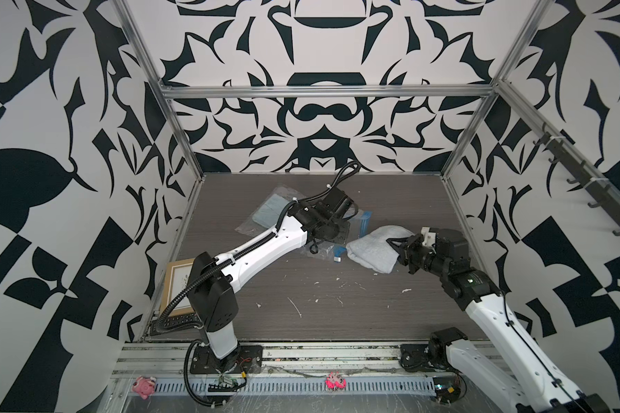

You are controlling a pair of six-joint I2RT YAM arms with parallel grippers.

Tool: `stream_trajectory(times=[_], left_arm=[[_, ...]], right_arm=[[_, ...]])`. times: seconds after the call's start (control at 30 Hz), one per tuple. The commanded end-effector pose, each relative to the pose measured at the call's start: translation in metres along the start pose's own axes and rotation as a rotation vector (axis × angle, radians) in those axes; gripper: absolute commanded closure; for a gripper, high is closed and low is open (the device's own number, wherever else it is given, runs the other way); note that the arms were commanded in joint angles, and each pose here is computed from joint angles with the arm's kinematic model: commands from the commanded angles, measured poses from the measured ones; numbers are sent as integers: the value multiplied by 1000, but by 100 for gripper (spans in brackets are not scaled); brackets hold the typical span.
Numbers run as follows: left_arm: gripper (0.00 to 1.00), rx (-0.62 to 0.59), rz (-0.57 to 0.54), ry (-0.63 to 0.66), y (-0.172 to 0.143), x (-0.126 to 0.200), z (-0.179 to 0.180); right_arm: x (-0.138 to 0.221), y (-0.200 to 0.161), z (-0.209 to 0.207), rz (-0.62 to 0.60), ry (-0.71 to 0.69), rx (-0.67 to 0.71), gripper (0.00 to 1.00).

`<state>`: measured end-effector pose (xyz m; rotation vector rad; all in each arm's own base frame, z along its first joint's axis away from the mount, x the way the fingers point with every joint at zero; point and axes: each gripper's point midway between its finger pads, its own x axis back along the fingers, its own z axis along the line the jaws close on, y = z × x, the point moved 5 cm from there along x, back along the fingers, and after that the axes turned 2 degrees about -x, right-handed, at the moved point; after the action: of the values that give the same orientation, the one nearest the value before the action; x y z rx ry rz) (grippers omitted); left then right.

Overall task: Place the folded towel into the vacuum bag
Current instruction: Place the towel in the vacuum bag.

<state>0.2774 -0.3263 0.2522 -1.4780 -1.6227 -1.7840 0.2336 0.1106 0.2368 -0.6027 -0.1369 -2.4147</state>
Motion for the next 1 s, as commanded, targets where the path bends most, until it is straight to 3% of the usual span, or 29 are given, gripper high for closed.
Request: stream_trajectory(times=[0.0, 0.2, 0.4, 0.63, 0.97], left_arm=[[100, -34, 65, 8, -6, 3, -6], [100, -89, 99, 84, -11, 10, -6], [100, -125, 138, 174, -16, 14, 3], [100, -129, 130, 145, -14, 18, -3], [100, -90, 117, 94, -4, 17, -15]], right_arm=[[-1, 0, 39, -118, 98, 60, 100], [-17, -10, 47, -145, 129, 51, 100], [6, -5, 55, -224, 141, 74, 100], [12, -2, 58, -255, 149, 55, 100], [-28, -25, 63, -150, 168, 32, 100]])
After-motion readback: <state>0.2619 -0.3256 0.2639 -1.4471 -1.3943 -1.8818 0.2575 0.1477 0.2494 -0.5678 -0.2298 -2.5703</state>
